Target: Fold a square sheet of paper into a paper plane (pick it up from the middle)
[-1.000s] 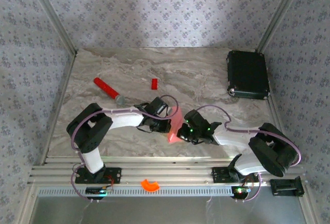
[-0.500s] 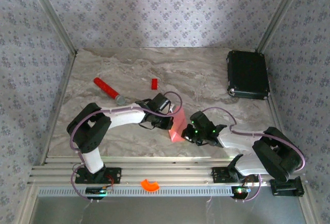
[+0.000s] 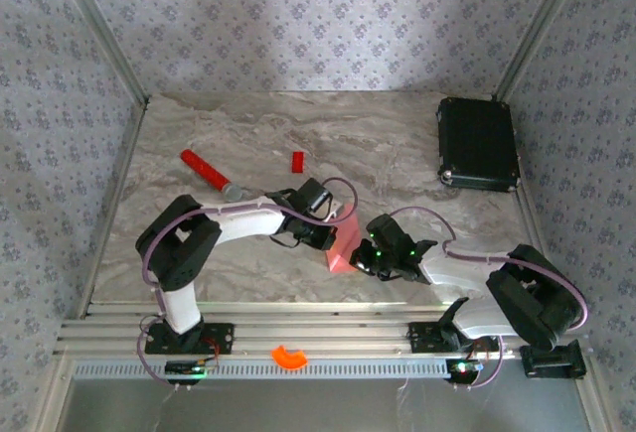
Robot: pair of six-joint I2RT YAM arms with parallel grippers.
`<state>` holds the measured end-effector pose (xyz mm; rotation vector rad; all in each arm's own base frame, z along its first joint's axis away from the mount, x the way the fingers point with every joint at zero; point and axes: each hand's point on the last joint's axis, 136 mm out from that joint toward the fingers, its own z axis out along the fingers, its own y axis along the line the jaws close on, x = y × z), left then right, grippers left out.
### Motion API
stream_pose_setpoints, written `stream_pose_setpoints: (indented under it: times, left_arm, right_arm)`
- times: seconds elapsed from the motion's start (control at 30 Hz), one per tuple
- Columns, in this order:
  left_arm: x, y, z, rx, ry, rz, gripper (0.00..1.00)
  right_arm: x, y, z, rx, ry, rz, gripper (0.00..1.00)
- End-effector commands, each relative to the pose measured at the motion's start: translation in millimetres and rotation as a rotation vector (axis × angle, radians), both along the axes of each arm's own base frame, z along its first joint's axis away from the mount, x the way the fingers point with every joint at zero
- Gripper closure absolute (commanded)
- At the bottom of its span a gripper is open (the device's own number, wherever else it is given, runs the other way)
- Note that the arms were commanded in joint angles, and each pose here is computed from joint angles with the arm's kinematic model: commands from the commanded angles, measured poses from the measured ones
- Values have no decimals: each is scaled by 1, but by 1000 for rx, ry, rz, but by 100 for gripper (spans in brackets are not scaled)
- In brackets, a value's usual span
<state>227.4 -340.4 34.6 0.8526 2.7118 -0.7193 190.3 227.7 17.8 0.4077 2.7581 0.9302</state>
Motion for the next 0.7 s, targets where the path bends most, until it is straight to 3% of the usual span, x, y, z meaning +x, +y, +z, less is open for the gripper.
stream_pose_setpoints:
  times: [0.0, 0.67]
  left_arm:
    - [1, -6, 2, -1, -12, -42, 100]
    - [0, -6, -13, 17, 9, -54, 100]
  right_arm:
    - [-17, -25, -27, -115, 81, -8, 96]
    - [-19, -20, -30, -107, 100, 8, 96]
